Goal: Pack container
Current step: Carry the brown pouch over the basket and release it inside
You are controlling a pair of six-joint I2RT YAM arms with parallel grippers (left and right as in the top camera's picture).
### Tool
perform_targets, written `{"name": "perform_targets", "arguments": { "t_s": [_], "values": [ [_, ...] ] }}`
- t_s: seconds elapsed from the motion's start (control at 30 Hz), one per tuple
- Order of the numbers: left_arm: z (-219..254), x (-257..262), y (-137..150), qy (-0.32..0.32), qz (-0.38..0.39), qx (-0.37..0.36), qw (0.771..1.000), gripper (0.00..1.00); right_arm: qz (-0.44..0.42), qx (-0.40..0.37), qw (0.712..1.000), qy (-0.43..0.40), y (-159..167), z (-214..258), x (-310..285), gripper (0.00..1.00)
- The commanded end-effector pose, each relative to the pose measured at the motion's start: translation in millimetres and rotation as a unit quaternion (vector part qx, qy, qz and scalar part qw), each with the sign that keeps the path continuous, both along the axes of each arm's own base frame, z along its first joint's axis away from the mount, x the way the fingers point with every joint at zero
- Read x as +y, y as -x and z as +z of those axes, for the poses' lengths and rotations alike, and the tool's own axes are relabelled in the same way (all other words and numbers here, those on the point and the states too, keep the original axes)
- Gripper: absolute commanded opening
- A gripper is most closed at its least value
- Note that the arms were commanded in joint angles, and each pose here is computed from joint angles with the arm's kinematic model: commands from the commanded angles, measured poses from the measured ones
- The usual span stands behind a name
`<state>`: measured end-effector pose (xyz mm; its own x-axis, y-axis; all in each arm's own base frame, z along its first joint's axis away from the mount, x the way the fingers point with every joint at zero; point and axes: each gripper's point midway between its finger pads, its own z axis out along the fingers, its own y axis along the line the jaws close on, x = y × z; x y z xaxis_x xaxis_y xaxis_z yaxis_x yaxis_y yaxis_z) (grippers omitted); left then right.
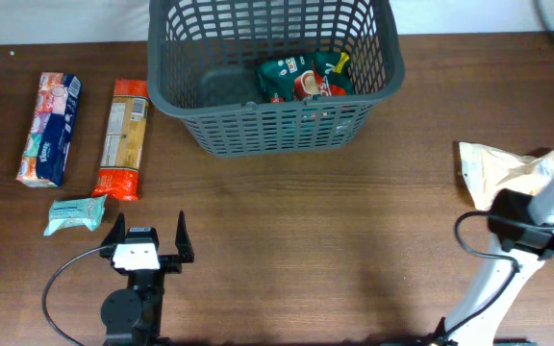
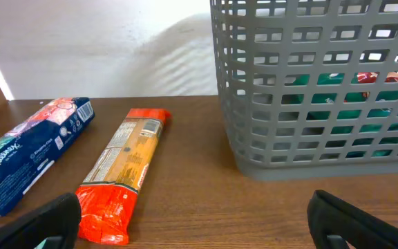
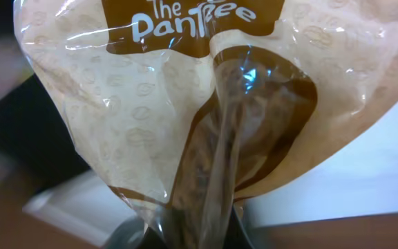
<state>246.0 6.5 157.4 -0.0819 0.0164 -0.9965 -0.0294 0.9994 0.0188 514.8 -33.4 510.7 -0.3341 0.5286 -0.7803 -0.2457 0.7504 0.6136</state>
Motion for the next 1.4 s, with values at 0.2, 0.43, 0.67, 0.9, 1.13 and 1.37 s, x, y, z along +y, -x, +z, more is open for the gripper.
{"name": "perform_targets", "arguments": {
  "t_s": [0.2, 0.43, 0.67, 0.9, 1.13, 1.37],
  "values": [
    [-1.0, -0.3, 0.1, 0.002, -0.002, -0.001, 1.0, 0.99, 0.158, 0.0, 0.984, 0.078, 0.6, -30.4, 163.1, 0.04],
    [-1.1, -0.3, 0.2, 0.002, -0.002, -0.001, 1.0, 0.99, 0.191, 0.038, 0.969, 0.15, 6.1, -75.7, 235.3, 0.04],
    [-1.0, -0.3, 0.1, 0.002, -0.002, -0.001, 1.0, 0.99, 0.137, 0.145, 0.953, 0.229, -19.6, -163.9, 233.5, 0.04],
    [-1.0, -0.3, 0.1, 0.002, -0.002, -0.001, 1.0, 0.99, 0.147, 0.209, 0.928, 0.27, -35.7, -244.6, 227.8, 0.04],
    [-1.0, -0.3, 0.1, 0.002, -0.002, -0.001, 1.0, 0.99, 0.161, 0.276, 0.906, 0.277, -30.5, -316.0, 226.1, 0.04],
    [-1.0, -0.3, 0.1, 0.002, -0.002, -0.001, 1.0, 0.99, 0.153, 0.306, 0.893, 0.292, -25.6, -344.3, 218.2, 0.04]
  ]
}}
